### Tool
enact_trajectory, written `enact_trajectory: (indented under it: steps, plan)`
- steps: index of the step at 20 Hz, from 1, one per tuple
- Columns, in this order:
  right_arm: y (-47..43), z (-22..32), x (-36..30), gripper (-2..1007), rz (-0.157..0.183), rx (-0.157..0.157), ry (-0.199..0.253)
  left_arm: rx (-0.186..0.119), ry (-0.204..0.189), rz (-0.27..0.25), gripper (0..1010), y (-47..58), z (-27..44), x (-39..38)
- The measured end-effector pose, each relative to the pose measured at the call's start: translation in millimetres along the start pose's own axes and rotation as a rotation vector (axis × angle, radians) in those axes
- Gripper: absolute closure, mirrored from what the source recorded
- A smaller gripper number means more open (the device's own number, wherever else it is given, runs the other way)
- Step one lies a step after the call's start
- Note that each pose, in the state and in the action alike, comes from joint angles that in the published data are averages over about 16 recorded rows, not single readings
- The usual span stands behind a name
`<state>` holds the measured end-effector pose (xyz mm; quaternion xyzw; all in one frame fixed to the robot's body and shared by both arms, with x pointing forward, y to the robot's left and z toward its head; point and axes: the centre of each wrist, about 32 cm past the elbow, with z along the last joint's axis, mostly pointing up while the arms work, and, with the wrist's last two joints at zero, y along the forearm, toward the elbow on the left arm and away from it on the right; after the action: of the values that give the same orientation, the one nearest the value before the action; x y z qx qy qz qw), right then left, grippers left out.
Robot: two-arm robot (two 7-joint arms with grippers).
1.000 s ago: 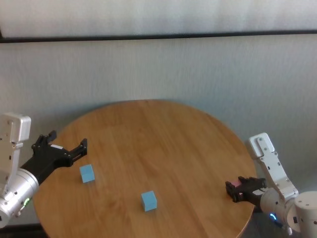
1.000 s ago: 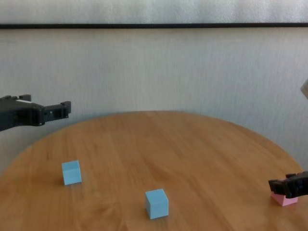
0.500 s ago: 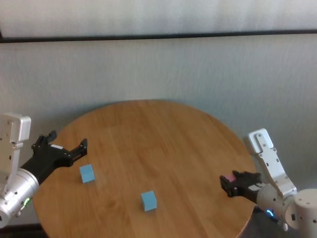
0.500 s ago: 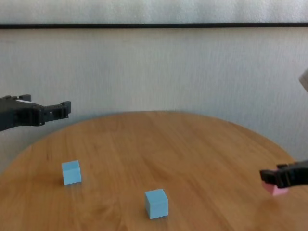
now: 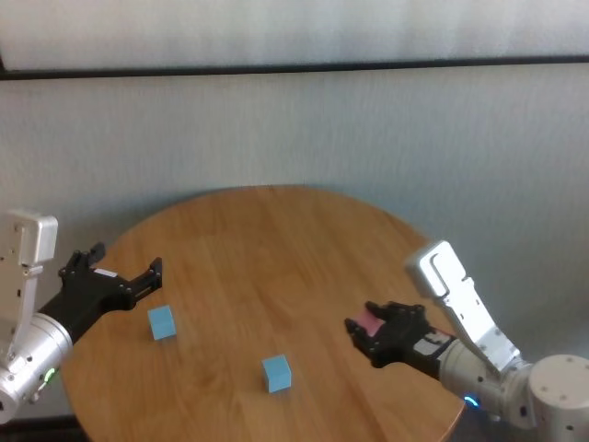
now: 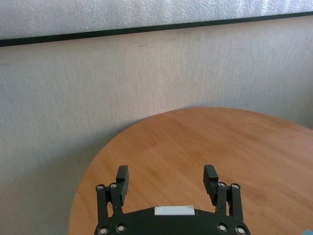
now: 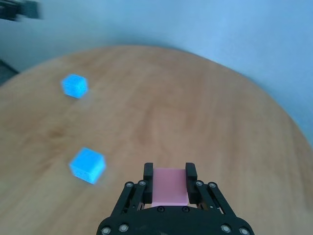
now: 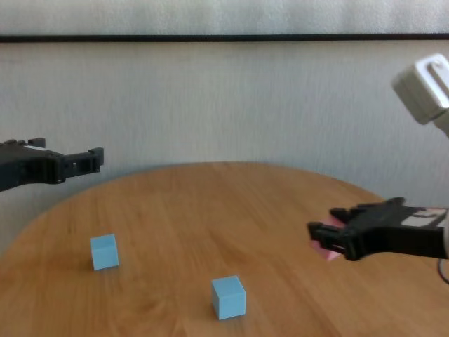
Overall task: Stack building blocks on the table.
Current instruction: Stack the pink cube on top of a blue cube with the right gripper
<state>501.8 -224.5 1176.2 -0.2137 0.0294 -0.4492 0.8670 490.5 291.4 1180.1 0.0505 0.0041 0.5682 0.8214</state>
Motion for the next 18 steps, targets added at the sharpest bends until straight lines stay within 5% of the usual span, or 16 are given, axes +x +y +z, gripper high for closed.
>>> enact_trajectory:
  steps: [7, 18]
  plan:
    - [10.1, 8.9, -16.5, 637, 0.127, 0.043, -0.072, 0.0, 0.0, 0.0, 10, 0.0, 0.0, 0.0]
    - [37.2, 21.6, -39.8, 637, 0.233, 0.027, -0.119, 0.0, 0.0, 0.0, 10, 0.0, 0.0, 0.0]
